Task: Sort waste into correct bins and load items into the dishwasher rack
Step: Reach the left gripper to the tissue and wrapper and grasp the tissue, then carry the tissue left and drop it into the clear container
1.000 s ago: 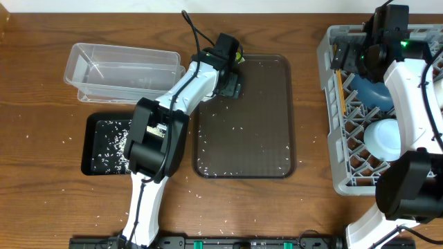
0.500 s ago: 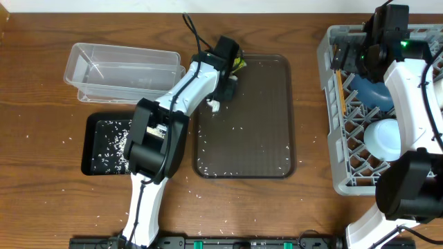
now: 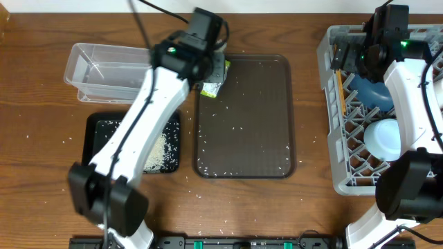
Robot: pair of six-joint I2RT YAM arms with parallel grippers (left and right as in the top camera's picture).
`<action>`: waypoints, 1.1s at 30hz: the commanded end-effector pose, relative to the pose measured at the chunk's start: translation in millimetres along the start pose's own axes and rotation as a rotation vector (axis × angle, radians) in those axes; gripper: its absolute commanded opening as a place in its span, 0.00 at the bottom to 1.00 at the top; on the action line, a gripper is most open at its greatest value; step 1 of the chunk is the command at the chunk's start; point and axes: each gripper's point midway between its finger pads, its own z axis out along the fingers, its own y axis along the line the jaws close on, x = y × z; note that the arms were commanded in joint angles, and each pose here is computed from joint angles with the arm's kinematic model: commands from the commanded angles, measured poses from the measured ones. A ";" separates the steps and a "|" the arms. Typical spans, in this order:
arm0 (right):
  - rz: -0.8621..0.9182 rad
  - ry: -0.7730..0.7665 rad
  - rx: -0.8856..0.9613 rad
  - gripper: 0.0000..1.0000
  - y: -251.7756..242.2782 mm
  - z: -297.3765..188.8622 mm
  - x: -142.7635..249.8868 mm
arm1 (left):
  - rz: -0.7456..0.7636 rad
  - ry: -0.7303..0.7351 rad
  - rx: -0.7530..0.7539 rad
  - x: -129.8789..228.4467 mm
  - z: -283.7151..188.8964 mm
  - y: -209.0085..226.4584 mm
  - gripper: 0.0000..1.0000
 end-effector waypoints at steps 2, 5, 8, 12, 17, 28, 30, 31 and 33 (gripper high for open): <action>0.003 -0.023 -0.004 0.99 -0.2 -6.5 -7.6 | -0.067 -0.065 -0.037 -18.0 -15.2 26.2 0.06; 0.003 -0.023 -0.004 0.99 -0.2 -6.5 -7.6 | -0.108 -0.116 -0.125 -31.5 -16.7 56.2 0.06; 0.003 -0.023 -0.004 0.99 -0.2 -6.5 -7.6 | -0.232 -0.154 -0.231 -39.5 -17.0 94.3 0.06; 0.003 -0.024 -0.004 0.99 -0.2 -6.5 -7.7 | -0.438 -0.178 -0.330 -39.1 -16.2 144.9 0.06; 0.003 -0.023 -0.004 0.99 -0.2 -6.5 -7.6 | -0.612 -0.175 -0.384 -32.0 -6.4 187.7 0.40; 0.003 -0.023 -0.004 0.99 -0.2 -6.5 -7.6 | -0.644 -0.056 -0.181 -22.5 12.7 167.6 0.61; 0.003 -0.023 -0.004 0.99 -0.2 -6.5 -7.6 | -0.511 -0.012 -0.009 -25.9 16.7 130.8 0.60; 0.003 -0.023 -0.004 0.99 -0.2 -6.5 -7.6 | -0.420 0.000 0.075 -27.6 16.9 110.9 0.60; 0.003 -0.023 -0.004 0.99 -0.2 -6.5 -7.6 | -0.239 0.008 0.205 -28.3 15.5 72.5 0.60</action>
